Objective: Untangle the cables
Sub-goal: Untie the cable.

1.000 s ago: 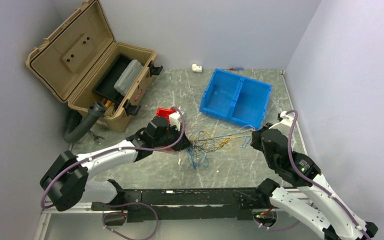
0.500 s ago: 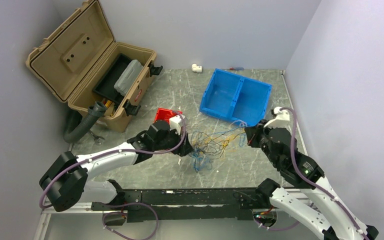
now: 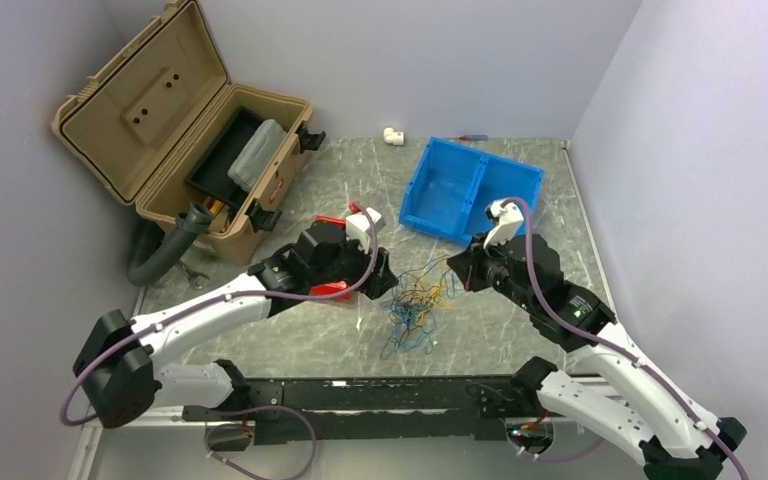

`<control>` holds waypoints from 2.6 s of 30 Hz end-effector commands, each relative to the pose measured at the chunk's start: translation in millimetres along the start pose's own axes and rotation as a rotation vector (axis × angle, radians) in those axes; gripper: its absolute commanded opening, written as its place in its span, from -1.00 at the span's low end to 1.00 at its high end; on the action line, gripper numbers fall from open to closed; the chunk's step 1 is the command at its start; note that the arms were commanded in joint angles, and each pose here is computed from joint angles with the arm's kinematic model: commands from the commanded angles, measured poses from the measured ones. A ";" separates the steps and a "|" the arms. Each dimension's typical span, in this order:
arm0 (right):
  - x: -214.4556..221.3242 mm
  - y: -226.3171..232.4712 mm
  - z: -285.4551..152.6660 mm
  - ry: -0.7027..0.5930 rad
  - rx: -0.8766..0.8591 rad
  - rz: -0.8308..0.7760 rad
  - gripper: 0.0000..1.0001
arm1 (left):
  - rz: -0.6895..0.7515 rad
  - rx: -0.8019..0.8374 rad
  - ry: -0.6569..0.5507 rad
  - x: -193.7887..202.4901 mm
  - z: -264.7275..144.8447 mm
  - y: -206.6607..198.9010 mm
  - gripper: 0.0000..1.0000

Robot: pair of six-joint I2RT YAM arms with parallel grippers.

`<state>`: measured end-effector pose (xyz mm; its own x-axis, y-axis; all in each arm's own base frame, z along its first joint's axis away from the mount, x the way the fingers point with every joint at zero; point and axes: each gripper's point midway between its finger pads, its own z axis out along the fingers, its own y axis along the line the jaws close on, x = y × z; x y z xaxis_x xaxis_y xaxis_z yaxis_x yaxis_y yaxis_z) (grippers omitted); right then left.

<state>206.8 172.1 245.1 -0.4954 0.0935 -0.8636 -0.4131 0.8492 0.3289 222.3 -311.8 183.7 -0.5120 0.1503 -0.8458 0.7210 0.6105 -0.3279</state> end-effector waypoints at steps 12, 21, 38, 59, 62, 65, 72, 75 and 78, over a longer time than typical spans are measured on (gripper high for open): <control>-66.0 24.7 -0.8 -0.206 -0.067 0.056 -1.00 | -0.081 0.121 0.162 68.6 84.2 -3.9 0.47; -95.8 20.9 30.2 -0.228 0.033 0.127 -1.00 | -0.177 0.207 0.143 74.2 89.5 -22.4 -0.91; -37.9 -82.0 102.5 0.072 0.286 0.207 0.37 | -0.253 0.003 0.280 85.6 48.6 -15.0 -1.00; 127.8 -28.0 47.4 0.325 -0.093 0.484 0.47 | -0.282 0.024 0.299 87.8 66.2 -13.7 -1.00; 134.2 -15.2 46.8 0.343 -0.137 0.539 0.44 | -0.296 0.050 0.277 84.6 68.0 -16.0 -1.00; 138.7 -1.7 47.4 0.323 -0.175 0.584 0.41 | -0.309 0.079 0.262 81.9 68.1 -19.9 -1.00; 152.6 14.9 61.9 0.303 -0.194 0.560 0.29 | -0.356 0.163 0.247 76.9 69.0 -33.8 -1.00; 151.8 12.2 70.7 0.278 -0.174 0.538 0.17 | -0.376 0.195 0.249 78.1 68.7 -38.2 -1.00; 147.1 3.3 77.3 0.226 -0.133 0.524 0.00 | -0.398 0.231 0.238 78.0 66.7 -44.4 -1.00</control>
<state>163.0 225.8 71.4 -0.8862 0.2686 -0.3774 -0.1158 0.6605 0.7419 187.5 -368.4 91.2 -0.8340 0.1587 -0.5284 0.5173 0.5578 -0.6490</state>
